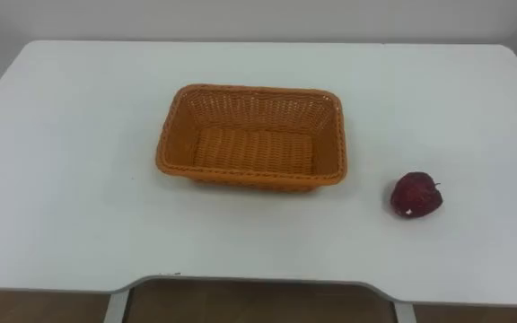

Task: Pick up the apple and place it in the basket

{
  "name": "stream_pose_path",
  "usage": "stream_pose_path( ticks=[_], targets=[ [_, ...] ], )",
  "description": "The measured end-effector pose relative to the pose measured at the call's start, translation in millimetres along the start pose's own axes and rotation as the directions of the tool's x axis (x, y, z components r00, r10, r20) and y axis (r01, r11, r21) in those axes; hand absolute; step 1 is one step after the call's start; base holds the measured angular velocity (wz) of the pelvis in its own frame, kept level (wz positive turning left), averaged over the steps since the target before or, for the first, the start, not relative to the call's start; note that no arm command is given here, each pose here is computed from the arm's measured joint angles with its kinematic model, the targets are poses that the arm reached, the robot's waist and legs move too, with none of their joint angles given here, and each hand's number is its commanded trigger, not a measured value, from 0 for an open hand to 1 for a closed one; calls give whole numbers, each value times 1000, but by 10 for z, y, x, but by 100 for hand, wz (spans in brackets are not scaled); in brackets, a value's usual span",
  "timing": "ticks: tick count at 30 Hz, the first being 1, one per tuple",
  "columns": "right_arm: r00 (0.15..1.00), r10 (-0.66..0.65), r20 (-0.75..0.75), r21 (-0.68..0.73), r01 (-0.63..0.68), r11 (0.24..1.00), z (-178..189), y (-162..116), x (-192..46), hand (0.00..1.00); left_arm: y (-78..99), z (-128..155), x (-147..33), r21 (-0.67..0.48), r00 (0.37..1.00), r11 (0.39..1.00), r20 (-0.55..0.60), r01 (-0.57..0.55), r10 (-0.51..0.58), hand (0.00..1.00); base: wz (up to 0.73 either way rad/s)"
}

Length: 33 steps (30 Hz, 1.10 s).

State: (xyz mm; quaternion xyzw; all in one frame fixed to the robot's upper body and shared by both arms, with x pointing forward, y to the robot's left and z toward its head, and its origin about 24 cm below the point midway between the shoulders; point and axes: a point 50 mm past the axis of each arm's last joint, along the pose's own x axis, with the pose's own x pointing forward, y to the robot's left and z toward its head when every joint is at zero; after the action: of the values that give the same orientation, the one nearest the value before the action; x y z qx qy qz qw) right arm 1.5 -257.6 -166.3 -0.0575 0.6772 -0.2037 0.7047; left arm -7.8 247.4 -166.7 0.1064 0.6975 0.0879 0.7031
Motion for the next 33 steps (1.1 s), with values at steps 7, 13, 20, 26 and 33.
stream_pose_path(
  ticks=[7, 13, 20, 26, 33],
  targets=[
    [999, -33, -23, 161, 36, 986, 32, -5, -1, 0, 0, 26, 3, -4, 1000, 1000, 6, -4, 4, 0, -4],
    [994, -82, -75, 747, 110, 656, 192, -190, -1, 0, 61, 36, -2, -58, 999, 998, 29, -24, 26, 0, 1],
    [951, -295, -96, 995, 89, -36, 742, -941, -212, 0, 299, 59, -20, -206, 987, 972, 91, -111, 132, 0, -8],
    [833, -549, -64, 992, -5, -122, 1244, -1406, -665, 0, 348, 135, -34, -213, 976, 967, 133, -143, 173, 0, -1],
    [464, -885, -24, 1000, -2, -28, 1611, -1657, -1380, 0, 273, 70, -27, -141, 980, 980, 120, -143, 160, 0, 0]
  ],
)
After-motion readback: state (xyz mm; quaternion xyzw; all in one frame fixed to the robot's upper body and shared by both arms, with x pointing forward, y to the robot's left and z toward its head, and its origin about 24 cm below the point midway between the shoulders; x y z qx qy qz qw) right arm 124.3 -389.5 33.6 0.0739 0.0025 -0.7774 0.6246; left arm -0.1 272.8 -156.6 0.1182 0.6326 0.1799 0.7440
